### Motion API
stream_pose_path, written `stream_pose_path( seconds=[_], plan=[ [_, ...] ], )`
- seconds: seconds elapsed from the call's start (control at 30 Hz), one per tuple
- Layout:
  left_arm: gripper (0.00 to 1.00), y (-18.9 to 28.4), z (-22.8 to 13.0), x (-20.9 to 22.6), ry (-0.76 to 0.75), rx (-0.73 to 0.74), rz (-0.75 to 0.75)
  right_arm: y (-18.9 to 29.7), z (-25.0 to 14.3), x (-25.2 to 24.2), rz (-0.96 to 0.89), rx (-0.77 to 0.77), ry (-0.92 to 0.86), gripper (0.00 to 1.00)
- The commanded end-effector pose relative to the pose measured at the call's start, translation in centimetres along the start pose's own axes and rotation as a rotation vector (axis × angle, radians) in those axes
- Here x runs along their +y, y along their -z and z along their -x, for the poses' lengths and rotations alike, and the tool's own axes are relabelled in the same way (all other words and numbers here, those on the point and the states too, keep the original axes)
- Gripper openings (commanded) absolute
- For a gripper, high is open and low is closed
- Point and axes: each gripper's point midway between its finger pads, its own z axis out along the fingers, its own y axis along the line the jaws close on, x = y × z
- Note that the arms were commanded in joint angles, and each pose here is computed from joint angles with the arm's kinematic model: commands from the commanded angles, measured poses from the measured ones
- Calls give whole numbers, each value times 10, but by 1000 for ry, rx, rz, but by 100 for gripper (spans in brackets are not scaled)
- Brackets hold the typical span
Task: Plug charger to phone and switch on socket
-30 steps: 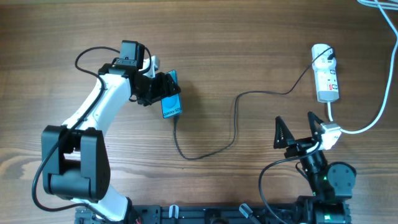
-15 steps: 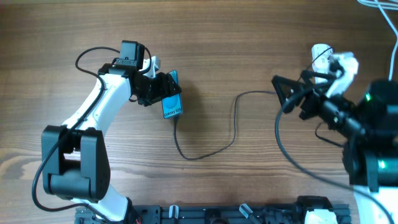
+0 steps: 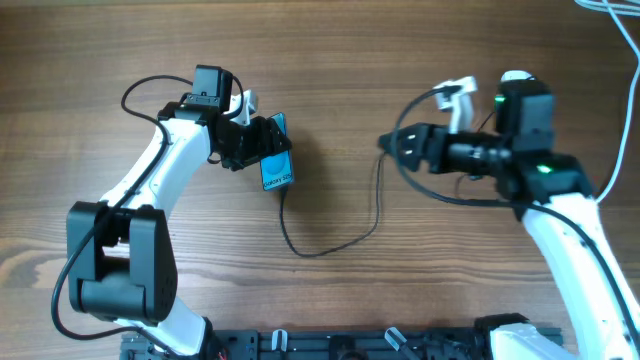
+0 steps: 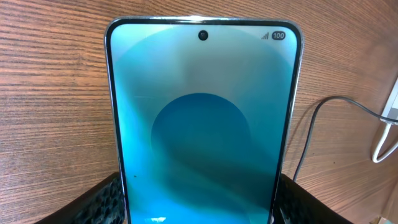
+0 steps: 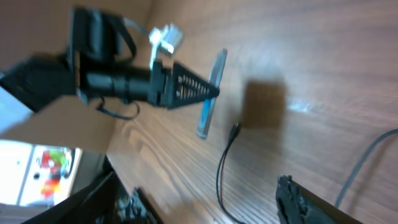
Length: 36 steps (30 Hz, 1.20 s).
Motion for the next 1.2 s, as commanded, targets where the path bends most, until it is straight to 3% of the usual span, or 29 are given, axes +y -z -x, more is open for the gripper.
stream_pose_path(
  seconds=[0.0, 0.3, 0.73, 0.93, 1.17],
  plan=[
    [67, 7, 3, -8, -29, -15, -33, -43, -12, -2, -11, 88, 52, 85],
    [68, 7, 3, -8, -29, -15, -33, -164, -38, -13, 51, 189, -60, 88],
    [67, 7, 3, -8, -29, -15, -34, -228, -66, -15, 100, 211, -131, 87],
    [68, 7, 3, -8, -29, -15, -34, -229, -58, -8, 124, 183, -182, 65],
    [68, 7, 3, -8, -29, -15, -33, -227, -61, -2, 153, 212, -226, 56]
  ],
)
